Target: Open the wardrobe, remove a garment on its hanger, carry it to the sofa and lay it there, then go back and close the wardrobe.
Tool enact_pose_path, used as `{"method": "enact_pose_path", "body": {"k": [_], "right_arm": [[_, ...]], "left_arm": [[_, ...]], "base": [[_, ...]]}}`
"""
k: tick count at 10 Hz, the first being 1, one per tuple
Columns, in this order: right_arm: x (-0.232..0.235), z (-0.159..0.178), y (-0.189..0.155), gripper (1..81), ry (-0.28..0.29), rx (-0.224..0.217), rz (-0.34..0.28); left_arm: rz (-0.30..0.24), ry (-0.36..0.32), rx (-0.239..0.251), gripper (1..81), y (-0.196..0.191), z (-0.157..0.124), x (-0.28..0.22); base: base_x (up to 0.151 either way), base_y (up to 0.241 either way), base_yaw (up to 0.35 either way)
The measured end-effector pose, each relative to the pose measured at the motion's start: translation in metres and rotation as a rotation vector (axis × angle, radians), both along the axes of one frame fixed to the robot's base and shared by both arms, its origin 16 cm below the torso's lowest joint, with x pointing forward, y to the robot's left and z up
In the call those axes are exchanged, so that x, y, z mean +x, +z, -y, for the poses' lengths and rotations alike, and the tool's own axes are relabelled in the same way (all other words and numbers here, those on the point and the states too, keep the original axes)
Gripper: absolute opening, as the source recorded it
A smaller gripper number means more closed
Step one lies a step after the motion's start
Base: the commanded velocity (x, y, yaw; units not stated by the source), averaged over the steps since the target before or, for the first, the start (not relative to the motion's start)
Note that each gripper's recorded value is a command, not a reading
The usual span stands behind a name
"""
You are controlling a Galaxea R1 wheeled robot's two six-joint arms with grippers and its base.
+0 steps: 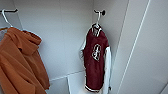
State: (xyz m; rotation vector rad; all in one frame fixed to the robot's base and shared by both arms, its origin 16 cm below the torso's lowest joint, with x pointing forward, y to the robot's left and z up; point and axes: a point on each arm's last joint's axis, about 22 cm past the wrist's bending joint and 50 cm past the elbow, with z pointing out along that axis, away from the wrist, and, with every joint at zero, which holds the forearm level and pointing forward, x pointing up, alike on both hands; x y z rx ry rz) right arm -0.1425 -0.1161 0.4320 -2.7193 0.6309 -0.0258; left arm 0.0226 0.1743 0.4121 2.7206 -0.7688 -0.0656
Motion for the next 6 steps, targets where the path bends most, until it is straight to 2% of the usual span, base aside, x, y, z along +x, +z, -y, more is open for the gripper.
{"method": "enact_pose_path", "body": {"k": [2, 3, 4, 6], "right_arm": [[0.000, 0.000, 0.000, 81.1, 0.000, 0.000, 0.002], [0.002, 0.000, 0.000, 81.1, -0.002, -0.001, 0.006], [0.004, 0.001, 0.000, 81.1, -0.002, -0.001, 0.011], [0.015, 0.004, -0.001, 81.1, -0.002, -0.005, 0.025]], "left_arm": [[0.059, -0.003, -0.026, 81.1, 0.000, 0.021, 0.053], [0.088, -0.002, -0.059, 81.1, 0.003, 0.039, 0.080], [0.101, -0.004, -0.097, 81.1, 0.009, 0.058, 0.098], [0.093, -0.027, -0.150, 81.1, 0.020, 0.092, 0.120]], "base": [[0.000, 0.000, 0.000], [0.000, 0.000, 0.000], [0.000, 0.000, 0.000], [0.000, 0.000, 0.000]]}}
